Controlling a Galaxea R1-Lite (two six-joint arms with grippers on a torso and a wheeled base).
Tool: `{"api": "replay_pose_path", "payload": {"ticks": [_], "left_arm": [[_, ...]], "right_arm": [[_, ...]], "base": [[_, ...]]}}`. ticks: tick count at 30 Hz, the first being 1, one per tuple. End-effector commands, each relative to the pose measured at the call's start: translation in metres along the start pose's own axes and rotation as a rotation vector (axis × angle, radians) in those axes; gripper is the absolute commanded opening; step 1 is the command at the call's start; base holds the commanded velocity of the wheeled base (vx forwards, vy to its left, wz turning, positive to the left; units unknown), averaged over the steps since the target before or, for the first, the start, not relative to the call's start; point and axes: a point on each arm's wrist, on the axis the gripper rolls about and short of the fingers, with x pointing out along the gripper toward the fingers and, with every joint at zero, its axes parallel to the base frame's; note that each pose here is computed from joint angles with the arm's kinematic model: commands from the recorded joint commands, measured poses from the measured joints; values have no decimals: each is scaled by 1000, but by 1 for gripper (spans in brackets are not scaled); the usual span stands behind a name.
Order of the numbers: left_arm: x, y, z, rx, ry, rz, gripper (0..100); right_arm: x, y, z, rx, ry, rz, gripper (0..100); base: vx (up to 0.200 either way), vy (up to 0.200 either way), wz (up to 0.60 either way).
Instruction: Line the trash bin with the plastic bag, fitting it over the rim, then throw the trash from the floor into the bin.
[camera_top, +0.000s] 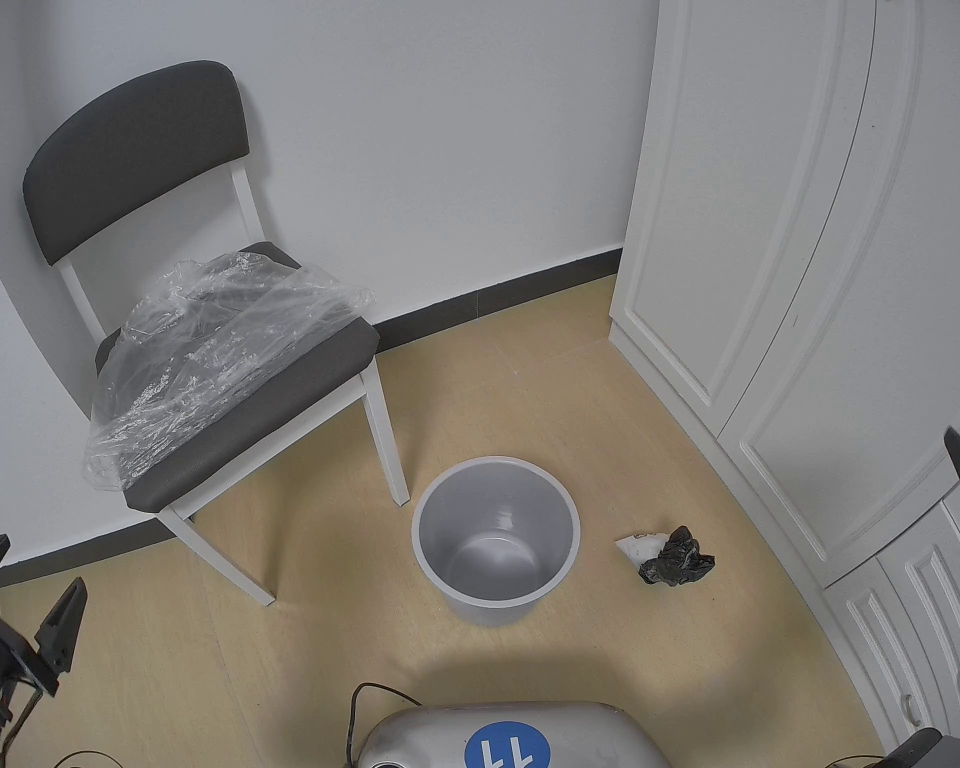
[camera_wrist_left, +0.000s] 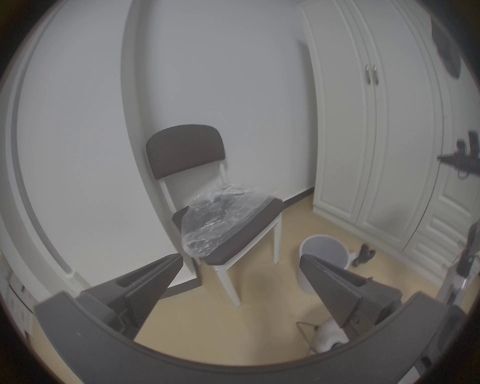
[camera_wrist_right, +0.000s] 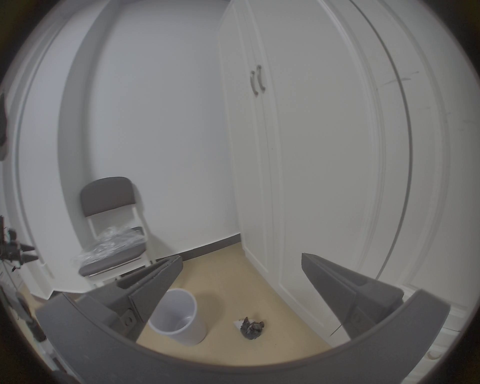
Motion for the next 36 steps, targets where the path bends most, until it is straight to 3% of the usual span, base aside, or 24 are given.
{"api": "replay_pose_path", "payload": {"ticks": [1, 5, 9, 16, 20, 23, 36], "left_arm": [[47, 5, 16, 155, 197, 59, 100], [57, 9, 16, 210, 264, 142, 100], [65, 13, 15, 257, 321, 195, 100], [86, 20, 17, 265, 384, 230, 100], [88, 23, 15, 285, 406, 245, 100], [87, 25, 13, 321, 424, 257, 100], [103, 34, 8, 341, 508, 267, 100]], "right_arm": [[92, 18, 11, 30, 95, -98, 100], [121, 39, 11, 132, 102, -164, 100], [126, 43, -1, 114, 139, -167, 100], [111, 46, -6, 89, 171, -28, 100], [94, 47, -7, 45, 175, 169, 100], [88, 47, -1, 53, 160, 245, 100], [85, 46, 3, 33, 135, 224, 100]], "base": [[0, 0, 0], [0, 0, 0], [0, 0, 0], [0, 0, 0], [0, 0, 0], [0, 0, 0], [0, 0, 0]]}}
